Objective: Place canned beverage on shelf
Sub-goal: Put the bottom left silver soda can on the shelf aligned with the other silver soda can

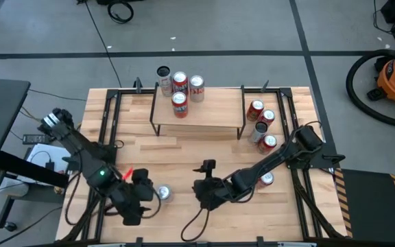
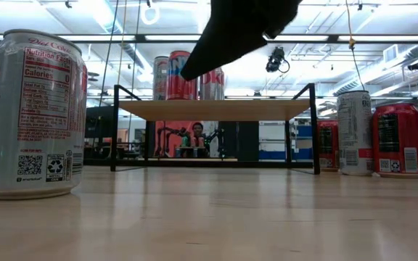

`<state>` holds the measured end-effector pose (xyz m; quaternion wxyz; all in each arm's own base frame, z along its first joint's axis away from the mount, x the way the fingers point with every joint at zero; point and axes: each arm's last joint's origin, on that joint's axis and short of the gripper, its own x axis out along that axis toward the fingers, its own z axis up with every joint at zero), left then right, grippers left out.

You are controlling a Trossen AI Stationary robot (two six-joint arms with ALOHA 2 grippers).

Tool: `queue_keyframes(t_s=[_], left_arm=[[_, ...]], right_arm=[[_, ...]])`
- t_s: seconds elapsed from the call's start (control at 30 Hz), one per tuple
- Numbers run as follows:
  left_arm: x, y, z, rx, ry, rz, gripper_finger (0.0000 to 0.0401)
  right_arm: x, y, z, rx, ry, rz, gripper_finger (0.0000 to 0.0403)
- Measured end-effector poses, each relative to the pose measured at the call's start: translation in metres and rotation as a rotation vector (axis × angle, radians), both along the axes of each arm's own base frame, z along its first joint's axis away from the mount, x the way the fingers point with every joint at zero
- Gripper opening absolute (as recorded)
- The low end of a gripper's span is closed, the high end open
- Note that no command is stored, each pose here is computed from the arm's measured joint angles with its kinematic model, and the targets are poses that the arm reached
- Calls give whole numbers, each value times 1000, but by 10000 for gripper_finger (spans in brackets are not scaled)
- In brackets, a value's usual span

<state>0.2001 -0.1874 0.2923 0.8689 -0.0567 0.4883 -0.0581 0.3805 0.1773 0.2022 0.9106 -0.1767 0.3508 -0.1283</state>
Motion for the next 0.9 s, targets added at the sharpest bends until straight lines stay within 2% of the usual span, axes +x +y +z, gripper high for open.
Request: queue_keyframes(t_s=[0.17, 0.27, 0.53, 0.8, 0.9], left_arm=[[12, -14, -11, 180, -8, -71, 277], [19, -14, -19, 240, 10, -98, 281], [31, -3, -20, 259, 8, -69, 314], [36, 2, -20, 243, 34, -97, 318], [37, 4, -21, 233, 47, -111, 318]], right_arm=[[-1, -5, 11, 0, -24, -5, 347], [0, -6, 12, -1, -23, -7, 347], [0, -6, 11, 13, -2, 13, 347], [-2, -7, 9, 6, 24, 14, 347], [-7, -9, 6, -2, 80, 9, 347]])
